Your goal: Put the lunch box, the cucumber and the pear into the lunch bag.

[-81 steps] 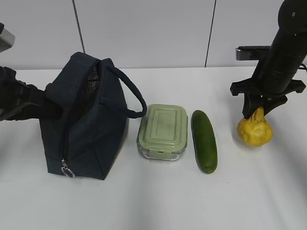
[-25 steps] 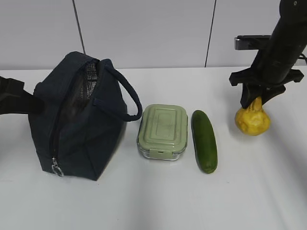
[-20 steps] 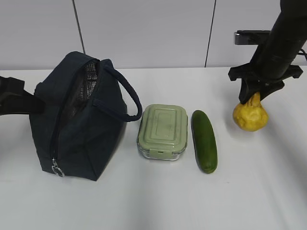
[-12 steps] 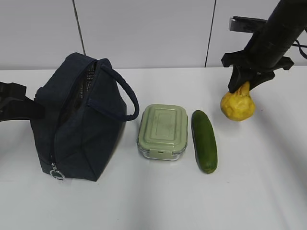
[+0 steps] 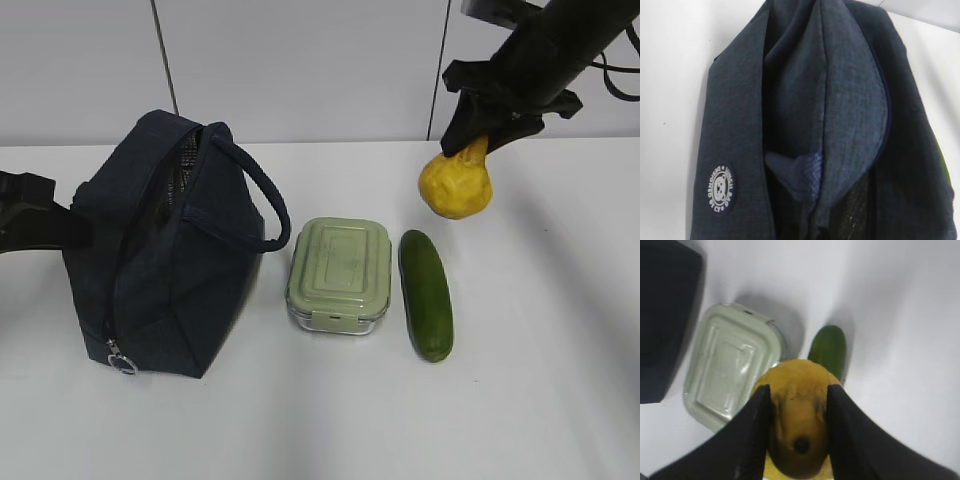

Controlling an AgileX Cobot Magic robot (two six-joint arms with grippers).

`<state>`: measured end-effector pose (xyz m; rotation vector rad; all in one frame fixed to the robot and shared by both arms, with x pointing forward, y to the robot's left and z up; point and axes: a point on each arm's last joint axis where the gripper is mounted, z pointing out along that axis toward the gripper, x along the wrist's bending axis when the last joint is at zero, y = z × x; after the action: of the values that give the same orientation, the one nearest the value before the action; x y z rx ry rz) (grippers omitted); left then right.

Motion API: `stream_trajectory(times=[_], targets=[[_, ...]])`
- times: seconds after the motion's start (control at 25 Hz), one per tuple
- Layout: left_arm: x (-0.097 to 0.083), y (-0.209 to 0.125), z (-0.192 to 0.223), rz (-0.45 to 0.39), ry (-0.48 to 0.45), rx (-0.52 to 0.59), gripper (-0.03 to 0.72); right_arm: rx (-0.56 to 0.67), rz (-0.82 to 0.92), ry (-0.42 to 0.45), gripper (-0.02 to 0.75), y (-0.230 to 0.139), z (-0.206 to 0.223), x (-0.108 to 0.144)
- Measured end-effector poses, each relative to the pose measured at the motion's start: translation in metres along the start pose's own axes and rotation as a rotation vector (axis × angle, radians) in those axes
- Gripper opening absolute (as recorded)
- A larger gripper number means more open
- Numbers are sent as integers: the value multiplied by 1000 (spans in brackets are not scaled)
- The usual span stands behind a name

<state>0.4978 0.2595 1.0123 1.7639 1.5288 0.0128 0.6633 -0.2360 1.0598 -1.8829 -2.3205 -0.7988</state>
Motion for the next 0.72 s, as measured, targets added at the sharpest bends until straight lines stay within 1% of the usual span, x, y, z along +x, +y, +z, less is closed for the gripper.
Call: stream_trajectory(times=[0.16, 0.36, 0.52, 0.72], targets=[[0, 0, 0, 0, 1, -1, 3, -43, -14, 102, 264, 7, -9, 13], [0, 1, 0, -16, -3, -6, 3, -84, -18, 207, 263, 12, -14, 23], [-2, 2, 0, -50, -23, -23, 3, -85, -55, 239, 263, 12, -11, 35], [-4, 2, 0, -70, -50, -25, 3, -70, -117, 278, 263, 10, -2, 61]])
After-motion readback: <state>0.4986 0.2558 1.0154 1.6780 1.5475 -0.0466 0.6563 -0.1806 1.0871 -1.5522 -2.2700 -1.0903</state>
